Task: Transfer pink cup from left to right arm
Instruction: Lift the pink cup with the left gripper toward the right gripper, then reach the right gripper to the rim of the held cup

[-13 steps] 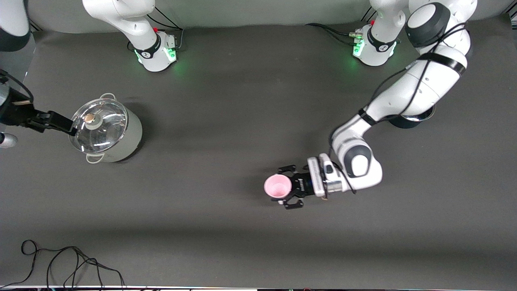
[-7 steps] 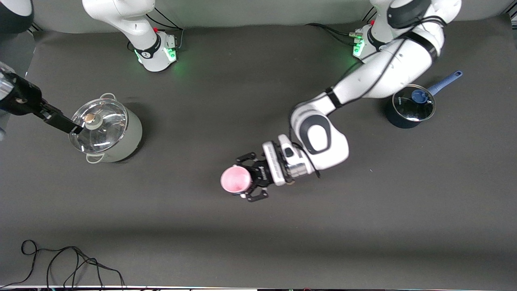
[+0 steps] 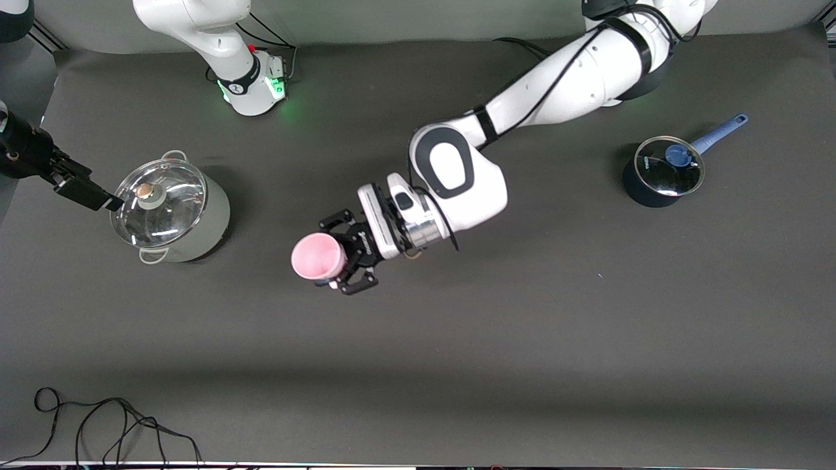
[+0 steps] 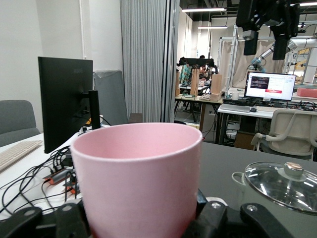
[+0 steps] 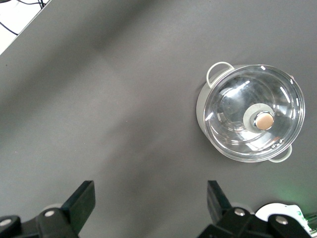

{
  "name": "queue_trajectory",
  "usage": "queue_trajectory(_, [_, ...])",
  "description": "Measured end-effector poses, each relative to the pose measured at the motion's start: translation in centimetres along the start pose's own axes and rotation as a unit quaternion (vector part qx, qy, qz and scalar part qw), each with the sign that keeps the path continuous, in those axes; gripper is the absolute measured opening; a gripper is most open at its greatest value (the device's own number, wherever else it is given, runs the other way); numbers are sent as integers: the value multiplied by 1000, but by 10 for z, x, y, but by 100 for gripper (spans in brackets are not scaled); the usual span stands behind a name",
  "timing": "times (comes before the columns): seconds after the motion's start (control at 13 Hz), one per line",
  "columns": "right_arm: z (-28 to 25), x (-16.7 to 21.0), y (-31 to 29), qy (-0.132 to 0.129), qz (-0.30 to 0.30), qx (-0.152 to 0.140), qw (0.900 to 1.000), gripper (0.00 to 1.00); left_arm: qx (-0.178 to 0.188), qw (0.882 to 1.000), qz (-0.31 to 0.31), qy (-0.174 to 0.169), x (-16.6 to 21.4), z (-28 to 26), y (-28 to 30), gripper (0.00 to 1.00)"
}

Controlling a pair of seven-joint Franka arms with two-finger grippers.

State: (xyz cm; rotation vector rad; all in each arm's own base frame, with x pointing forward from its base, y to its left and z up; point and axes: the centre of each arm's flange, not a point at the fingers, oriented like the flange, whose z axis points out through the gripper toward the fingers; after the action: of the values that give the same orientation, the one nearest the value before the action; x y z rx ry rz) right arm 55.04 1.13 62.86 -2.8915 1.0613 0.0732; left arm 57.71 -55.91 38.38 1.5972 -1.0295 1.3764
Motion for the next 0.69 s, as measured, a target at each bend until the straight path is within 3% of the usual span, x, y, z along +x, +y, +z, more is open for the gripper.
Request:
queue_trajectory(0.38, [1, -1, -5, 1, -3, 2, 1000, 100, 21, 1000, 6, -12, 21, 19, 58, 65])
queue_trajectory(0.69, [-10, -17, -53, 12, 23, 21, 999, 100, 17, 1000, 15, -16, 20, 26, 77, 65])
